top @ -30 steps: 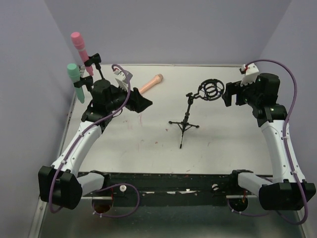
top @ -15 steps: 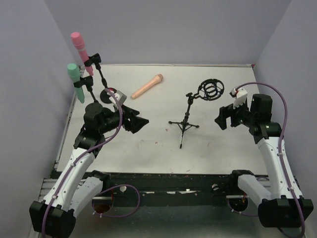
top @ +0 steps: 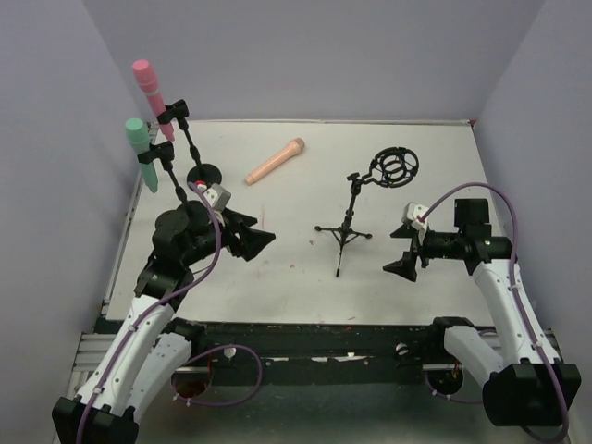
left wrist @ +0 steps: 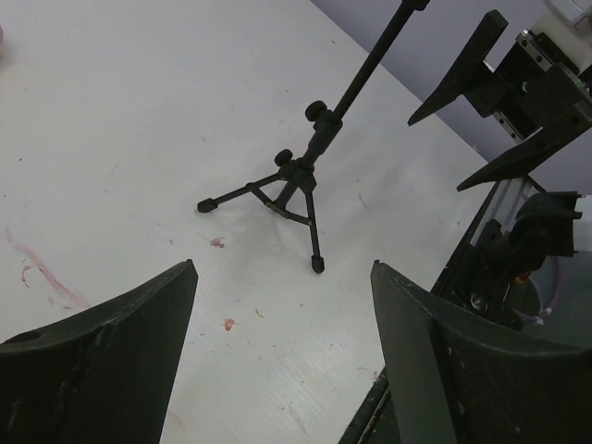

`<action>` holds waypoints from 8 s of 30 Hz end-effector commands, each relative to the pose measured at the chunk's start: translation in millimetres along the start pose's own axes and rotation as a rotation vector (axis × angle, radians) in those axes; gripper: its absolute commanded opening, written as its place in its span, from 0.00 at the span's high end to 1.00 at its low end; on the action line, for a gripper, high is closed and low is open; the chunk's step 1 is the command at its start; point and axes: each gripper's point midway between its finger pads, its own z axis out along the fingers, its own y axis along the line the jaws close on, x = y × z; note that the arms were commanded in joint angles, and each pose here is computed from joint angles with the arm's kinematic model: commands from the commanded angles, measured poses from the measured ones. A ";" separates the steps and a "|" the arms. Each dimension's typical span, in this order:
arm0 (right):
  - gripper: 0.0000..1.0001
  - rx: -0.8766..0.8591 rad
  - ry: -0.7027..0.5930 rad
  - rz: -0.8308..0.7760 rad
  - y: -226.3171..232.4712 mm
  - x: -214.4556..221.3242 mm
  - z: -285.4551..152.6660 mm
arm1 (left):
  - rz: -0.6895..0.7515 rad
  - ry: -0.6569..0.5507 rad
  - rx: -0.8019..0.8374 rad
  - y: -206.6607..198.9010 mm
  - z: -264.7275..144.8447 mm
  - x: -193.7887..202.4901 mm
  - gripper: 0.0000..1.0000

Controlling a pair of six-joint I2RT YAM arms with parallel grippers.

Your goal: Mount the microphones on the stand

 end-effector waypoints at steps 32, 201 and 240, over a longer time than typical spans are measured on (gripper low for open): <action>0.17 0.135 -0.339 -0.207 -48.5 -104.8 91.6 | -0.147 -0.035 -0.086 5.3 8.0 -6.2 0.16; 0.38 1.030 -0.112 0.979 -200.7 -44.4 436.2 | 0.238 -0.141 -0.490 49.6 -77.7 2.7 0.01; 0.95 0.661 0.712 0.691 -54.7 65.8 332.0 | 0.271 -0.229 -0.397 24.2 -83.8 -9.9 0.01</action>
